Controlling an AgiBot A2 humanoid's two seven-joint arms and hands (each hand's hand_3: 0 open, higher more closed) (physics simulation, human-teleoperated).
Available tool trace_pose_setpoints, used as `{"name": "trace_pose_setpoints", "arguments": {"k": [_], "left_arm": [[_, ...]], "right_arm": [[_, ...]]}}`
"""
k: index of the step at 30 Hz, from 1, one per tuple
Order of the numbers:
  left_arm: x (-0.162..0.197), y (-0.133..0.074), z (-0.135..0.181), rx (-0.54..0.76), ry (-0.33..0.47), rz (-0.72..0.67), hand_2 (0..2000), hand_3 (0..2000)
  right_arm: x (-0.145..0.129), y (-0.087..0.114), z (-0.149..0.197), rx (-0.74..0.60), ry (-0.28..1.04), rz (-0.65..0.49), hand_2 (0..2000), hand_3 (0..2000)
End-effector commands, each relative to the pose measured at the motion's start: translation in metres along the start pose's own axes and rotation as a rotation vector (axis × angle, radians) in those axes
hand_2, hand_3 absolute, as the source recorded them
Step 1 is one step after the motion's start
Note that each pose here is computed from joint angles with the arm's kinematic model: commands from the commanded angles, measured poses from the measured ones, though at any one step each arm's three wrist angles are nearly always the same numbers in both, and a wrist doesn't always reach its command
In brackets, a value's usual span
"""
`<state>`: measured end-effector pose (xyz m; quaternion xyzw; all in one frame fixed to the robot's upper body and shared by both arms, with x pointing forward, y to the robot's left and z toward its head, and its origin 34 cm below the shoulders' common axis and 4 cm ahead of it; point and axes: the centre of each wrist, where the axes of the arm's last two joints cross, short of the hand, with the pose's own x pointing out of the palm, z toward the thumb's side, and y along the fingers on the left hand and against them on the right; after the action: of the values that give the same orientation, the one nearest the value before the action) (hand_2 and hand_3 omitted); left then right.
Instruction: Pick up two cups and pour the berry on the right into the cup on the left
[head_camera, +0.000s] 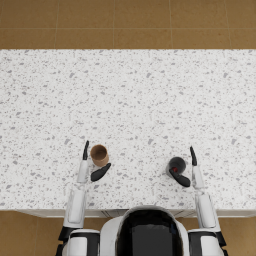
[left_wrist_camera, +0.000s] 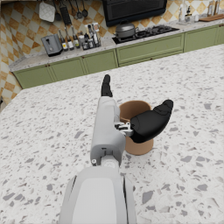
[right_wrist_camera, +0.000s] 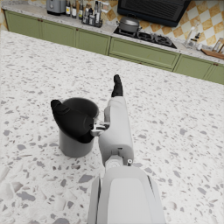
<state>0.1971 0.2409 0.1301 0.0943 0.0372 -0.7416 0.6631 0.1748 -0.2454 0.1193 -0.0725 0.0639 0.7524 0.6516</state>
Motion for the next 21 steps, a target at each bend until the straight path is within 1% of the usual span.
{"name": "trace_pose_setpoints", "arguments": {"k": [1, 4, 9, 12, 14, 16, 19, 21], "left_arm": [[0.0, 0.001, -0.01, -0.038, -0.004, 0.003, 0, 0], [0.001, 0.001, -0.013, -0.048, -0.01, 0.003, 0, 0], [0.006, 0.003, -0.024, -0.088, -0.025, 0.001, 0, 0], [0.004, 0.009, -0.031, -0.108, -0.035, 0.017, 0, 0], [0.005, 0.013, -0.03, -0.101, -0.042, 0.022, 0, 0], [0.006, 0.018, -0.037, -0.125, -0.05, 0.024, 0, 0], [0.006, 0.021, -0.045, -0.15, -0.059, 0.033, 0, 0], [0.007, 0.021, -0.044, -0.145, -0.063, 0.034, 0, 0]], "right_arm": [[0.005, 0.004, -0.017, 0.07, -0.006, 0.02, 0, 0], [0.009, 0.008, -0.023, 0.094, -0.012, 0.032, 0, 0], [0.013, 0.001, -0.033, 0.122, -0.032, 0.027, 0, 0], [0.013, -0.005, -0.04, 0.142, -0.043, 0.013, 0, 0], [0.014, -0.007, -0.045, 0.157, -0.05, 0.012, 0, 0], [0.016, -0.008, -0.047, 0.165, -0.057, 0.017, 0, 0], [0.016, -0.009, -0.05, 0.173, -0.065, 0.023, 0, 0], [0.016, -0.009, -0.05, 0.17, -0.067, 0.017, 0, 0]]}}
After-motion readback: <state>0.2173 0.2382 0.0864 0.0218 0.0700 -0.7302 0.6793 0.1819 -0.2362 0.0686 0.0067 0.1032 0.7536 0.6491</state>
